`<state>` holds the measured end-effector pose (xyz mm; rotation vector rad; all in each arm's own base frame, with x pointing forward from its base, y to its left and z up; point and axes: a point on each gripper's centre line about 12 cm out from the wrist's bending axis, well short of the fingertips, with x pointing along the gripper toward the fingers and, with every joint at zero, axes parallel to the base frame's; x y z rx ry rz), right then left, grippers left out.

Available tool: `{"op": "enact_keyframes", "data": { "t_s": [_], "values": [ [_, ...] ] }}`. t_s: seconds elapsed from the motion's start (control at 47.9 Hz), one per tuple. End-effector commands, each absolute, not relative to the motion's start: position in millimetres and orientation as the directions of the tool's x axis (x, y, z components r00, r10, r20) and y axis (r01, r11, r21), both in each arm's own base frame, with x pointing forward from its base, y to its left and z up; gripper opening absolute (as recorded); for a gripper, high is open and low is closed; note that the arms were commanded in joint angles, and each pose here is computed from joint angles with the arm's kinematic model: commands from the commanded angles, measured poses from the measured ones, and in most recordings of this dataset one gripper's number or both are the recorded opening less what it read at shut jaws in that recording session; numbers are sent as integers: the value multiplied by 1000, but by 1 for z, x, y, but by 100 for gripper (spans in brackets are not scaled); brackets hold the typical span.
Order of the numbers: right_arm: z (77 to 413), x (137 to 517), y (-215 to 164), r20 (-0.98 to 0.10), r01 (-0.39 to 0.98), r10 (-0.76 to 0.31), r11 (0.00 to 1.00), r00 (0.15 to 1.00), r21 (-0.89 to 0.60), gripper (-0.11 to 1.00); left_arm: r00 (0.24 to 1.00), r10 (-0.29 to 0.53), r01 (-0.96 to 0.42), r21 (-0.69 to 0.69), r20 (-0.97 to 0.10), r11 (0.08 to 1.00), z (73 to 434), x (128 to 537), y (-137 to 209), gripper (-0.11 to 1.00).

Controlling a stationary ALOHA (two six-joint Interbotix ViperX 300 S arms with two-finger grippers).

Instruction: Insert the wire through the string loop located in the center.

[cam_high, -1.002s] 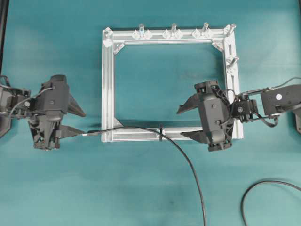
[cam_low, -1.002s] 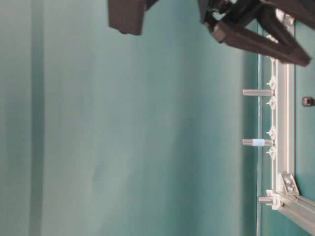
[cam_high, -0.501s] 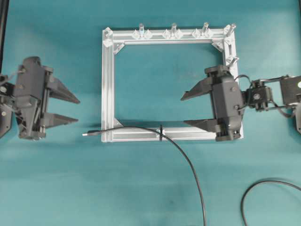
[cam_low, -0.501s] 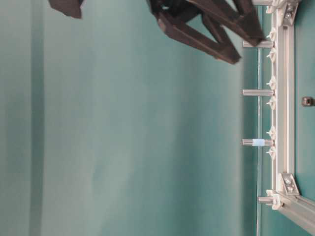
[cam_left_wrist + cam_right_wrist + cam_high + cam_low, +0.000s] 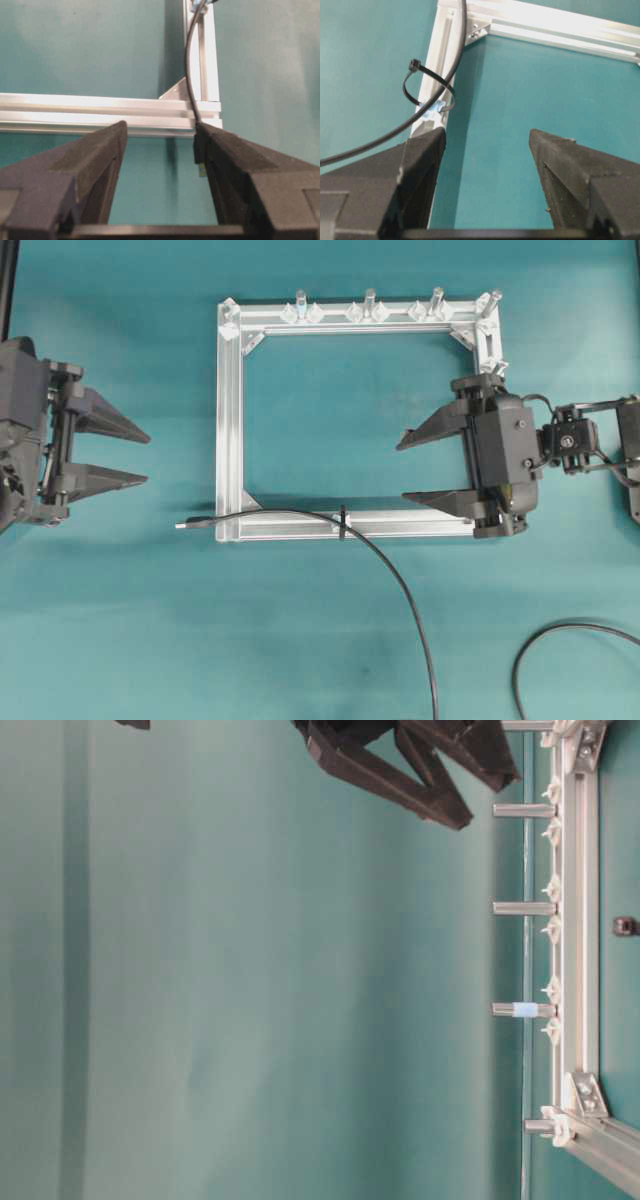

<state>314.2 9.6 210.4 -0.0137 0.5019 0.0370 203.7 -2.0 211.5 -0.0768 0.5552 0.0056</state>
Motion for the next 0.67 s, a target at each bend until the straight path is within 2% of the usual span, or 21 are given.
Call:
{"op": "enact_keyframes", "data": {
  "t_s": [0.0,0.647],
  "values": [
    [219,315,9,-454,-39,32,999,890,-7,70,858,-11,-26,-63,-514,998,215,204,-1,58],
    [214,312,9,-454,-39,33,999,890,-6,70,862,-10,-25,-64,-507,998,213,200,-1,58]
  ]
}}
